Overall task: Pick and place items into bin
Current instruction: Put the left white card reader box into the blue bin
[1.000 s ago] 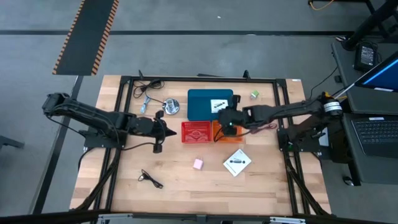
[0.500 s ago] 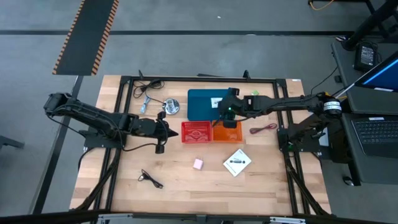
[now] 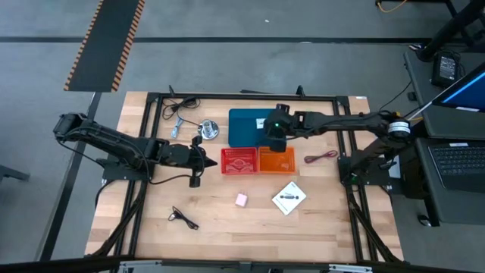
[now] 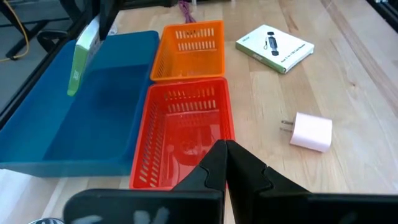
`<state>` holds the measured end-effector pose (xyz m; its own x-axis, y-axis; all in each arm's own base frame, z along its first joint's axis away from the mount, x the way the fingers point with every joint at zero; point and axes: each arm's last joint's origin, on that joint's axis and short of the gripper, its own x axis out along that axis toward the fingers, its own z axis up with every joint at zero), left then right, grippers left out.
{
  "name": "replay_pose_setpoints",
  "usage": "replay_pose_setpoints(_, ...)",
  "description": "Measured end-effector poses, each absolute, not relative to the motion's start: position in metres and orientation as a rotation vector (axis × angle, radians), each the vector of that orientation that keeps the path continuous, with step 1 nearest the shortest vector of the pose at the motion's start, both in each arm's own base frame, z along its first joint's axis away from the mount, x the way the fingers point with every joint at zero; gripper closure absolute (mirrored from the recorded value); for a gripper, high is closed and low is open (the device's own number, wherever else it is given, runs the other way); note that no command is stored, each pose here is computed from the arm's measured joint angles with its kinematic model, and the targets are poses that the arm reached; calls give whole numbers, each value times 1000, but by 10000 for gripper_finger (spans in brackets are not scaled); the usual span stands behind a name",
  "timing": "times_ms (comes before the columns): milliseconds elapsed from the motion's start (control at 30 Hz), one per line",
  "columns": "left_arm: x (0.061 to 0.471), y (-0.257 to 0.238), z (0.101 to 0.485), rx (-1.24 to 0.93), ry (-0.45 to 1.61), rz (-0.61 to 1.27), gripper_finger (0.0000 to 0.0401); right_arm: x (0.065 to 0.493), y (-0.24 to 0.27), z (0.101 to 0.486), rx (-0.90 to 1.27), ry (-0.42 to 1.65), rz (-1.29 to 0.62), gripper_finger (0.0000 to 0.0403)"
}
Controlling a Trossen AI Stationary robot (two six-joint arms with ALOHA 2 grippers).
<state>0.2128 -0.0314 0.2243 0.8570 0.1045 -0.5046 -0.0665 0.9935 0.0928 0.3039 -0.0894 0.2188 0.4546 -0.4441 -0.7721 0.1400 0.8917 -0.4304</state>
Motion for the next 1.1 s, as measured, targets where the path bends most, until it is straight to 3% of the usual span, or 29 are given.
replay_pose_setpoints(1100,213,-31,224,72,534,90,399,298,-119,201,-298,1139,-334,391)
